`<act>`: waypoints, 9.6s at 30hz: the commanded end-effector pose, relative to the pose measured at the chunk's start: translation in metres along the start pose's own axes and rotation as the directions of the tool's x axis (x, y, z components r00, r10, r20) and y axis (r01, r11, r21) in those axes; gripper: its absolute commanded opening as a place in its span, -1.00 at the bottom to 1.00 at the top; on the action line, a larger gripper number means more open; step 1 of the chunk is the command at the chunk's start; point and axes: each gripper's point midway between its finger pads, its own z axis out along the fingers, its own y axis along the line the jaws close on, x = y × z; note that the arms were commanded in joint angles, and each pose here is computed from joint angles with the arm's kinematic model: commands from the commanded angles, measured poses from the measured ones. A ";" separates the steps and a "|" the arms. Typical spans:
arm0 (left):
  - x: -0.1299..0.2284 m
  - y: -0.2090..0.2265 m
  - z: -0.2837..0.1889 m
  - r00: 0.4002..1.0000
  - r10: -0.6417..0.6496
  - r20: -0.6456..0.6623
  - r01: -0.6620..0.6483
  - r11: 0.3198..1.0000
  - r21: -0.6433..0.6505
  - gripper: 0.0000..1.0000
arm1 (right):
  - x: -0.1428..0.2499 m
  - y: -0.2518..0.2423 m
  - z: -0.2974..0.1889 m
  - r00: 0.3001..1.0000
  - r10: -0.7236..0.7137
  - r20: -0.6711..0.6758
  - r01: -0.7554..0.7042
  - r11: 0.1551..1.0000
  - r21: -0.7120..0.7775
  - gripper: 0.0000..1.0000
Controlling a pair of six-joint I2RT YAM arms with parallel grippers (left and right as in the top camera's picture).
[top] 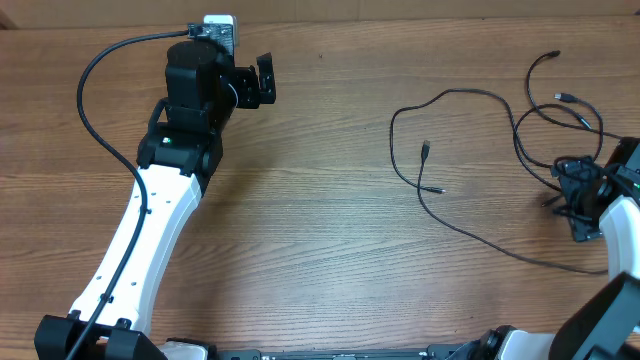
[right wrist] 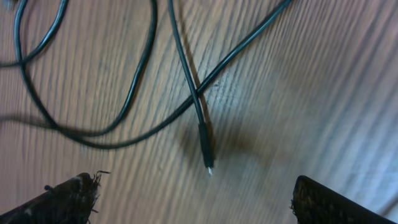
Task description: Untangle cables
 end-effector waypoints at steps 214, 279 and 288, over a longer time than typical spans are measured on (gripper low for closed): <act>-0.002 0.042 -0.003 0.999 -0.050 0.011 0.051 0.985 -0.166 0.99 | -0.015 0.331 -0.313 0.723 -0.450 0.524 0.684 0.574 -0.451 -0.92; 0.003 0.066 0.002 0.998 -0.069 -0.001 0.067 0.972 -0.223 0.99 | 0.150 0.183 -0.141 0.556 -0.797 -0.237 0.826 0.562 0.046 1.00; -0.016 0.065 0.006 0.994 -0.064 0.083 0.081 0.975 -0.208 1.00 | 0.126 0.134 -0.167 0.606 -0.765 -0.218 0.794 0.596 0.119 1.00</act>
